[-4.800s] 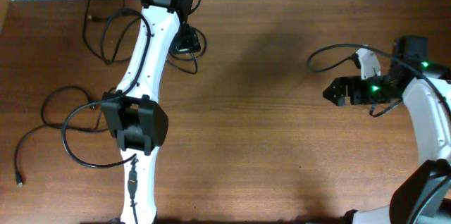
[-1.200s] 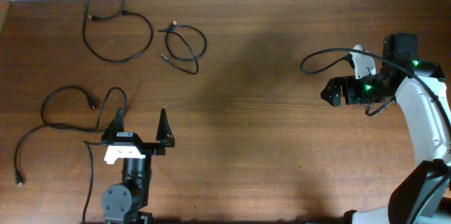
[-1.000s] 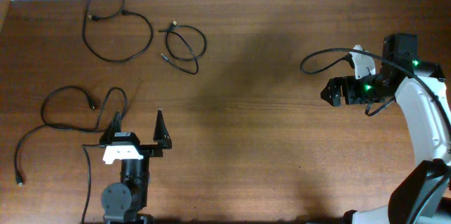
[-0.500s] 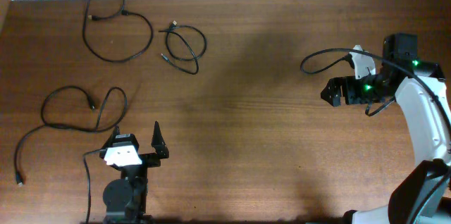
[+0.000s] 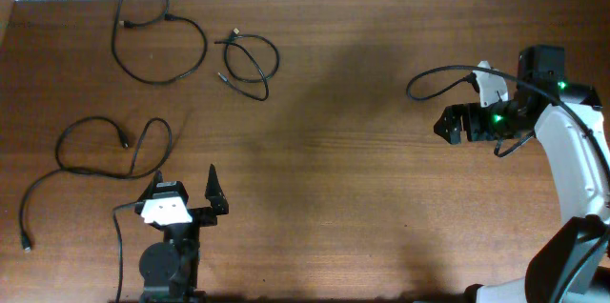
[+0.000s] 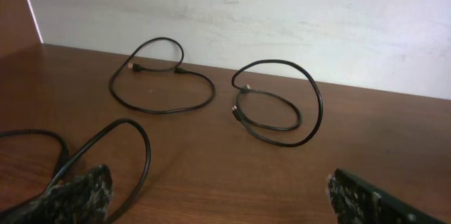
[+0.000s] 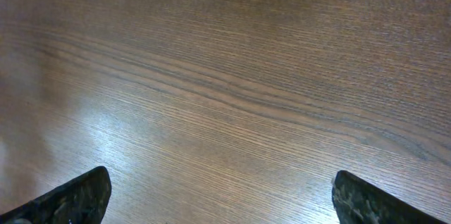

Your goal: Untangle cables

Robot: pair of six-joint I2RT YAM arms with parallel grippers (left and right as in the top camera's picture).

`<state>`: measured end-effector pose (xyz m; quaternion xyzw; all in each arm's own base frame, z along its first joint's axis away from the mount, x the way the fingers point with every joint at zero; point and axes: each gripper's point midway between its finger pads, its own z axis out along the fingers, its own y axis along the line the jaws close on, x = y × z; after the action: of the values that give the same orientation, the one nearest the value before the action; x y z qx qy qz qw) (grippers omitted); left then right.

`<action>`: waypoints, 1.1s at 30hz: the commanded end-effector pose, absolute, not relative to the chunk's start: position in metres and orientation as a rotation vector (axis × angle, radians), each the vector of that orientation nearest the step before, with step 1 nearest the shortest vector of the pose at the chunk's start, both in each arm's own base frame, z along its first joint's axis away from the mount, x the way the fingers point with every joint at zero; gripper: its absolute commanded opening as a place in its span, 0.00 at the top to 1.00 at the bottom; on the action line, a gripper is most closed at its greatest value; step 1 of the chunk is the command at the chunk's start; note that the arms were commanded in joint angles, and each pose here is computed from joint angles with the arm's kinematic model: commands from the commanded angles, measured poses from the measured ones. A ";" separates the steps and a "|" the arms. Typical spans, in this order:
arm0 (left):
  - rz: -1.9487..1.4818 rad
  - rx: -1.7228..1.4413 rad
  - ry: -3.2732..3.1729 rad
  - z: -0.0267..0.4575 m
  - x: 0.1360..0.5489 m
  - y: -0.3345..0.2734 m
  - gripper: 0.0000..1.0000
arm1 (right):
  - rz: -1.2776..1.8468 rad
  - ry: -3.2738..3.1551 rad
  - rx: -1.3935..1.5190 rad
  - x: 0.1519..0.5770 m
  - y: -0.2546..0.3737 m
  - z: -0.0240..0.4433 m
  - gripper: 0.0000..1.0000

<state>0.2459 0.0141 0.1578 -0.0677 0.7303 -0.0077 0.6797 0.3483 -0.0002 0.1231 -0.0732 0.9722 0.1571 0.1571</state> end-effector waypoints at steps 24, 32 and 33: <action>-0.030 -0.154 1.640 0.157 0.245 0.013 0.01 | 0.422 2.748 -0.218 0.352 -0.001 0.135 0.01; -0.030 -0.154 1.640 0.157 0.245 0.013 0.01 | 0.280 2.483 -0.263 0.359 -0.004 0.189 0.01; -0.030 -0.154 1.640 0.157 0.245 0.013 0.01 | 0.261 2.434 -0.258 0.359 -0.004 0.195 0.01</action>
<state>0.2459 0.0141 0.1577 -0.0676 0.7304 -0.0078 0.6796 0.3667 -0.0050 0.1787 -0.0967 0.9456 0.1165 0.2878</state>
